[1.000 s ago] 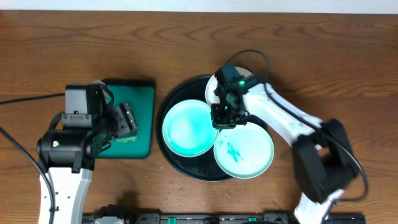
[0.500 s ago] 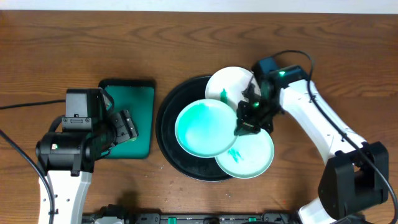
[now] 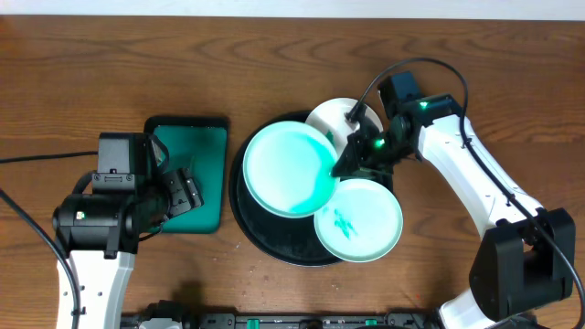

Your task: Clean dirty plates on tray and stack at the side

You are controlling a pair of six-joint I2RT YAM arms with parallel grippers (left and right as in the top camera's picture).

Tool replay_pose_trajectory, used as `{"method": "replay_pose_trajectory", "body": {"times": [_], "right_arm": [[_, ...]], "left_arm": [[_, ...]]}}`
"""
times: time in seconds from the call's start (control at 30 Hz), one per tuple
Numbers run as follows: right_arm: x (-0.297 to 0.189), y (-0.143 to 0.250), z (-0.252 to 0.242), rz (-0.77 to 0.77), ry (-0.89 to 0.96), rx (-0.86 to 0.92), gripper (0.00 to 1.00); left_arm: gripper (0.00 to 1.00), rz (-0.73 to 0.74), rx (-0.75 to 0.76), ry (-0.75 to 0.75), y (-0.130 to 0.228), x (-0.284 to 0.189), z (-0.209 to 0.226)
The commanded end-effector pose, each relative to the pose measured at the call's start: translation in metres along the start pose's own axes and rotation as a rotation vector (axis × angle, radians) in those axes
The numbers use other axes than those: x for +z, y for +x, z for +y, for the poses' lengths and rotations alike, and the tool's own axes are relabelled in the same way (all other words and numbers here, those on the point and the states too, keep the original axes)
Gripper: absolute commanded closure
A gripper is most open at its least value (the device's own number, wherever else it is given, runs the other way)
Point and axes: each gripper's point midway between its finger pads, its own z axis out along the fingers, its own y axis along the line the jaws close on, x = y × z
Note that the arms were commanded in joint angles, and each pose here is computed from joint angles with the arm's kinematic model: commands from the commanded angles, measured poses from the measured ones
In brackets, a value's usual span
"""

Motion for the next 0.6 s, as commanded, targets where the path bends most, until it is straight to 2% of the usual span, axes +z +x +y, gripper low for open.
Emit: {"method": "replay_pose_trajectory", "body": {"times": [0.0, 0.3, 0.57], "right_arm": [[-0.008, -0.020, -0.025, -0.100, 0.157, -0.026, 0.99], [-0.012, -0.037, -0.043, -0.181, 0.347, -0.114, 0.99], [-0.022, -0.035, -0.030, -0.259, 0.544, -0.235, 0.99]], "left_arm": [[0.20, 0.001, 0.015, -0.001, 0.001, -0.001, 0.000], [0.19, 0.001, 0.015, -0.001, 0.001, -0.001, 0.000], [0.20, 0.002, 0.015, -0.001, 0.001, -0.001, 0.000]]}}
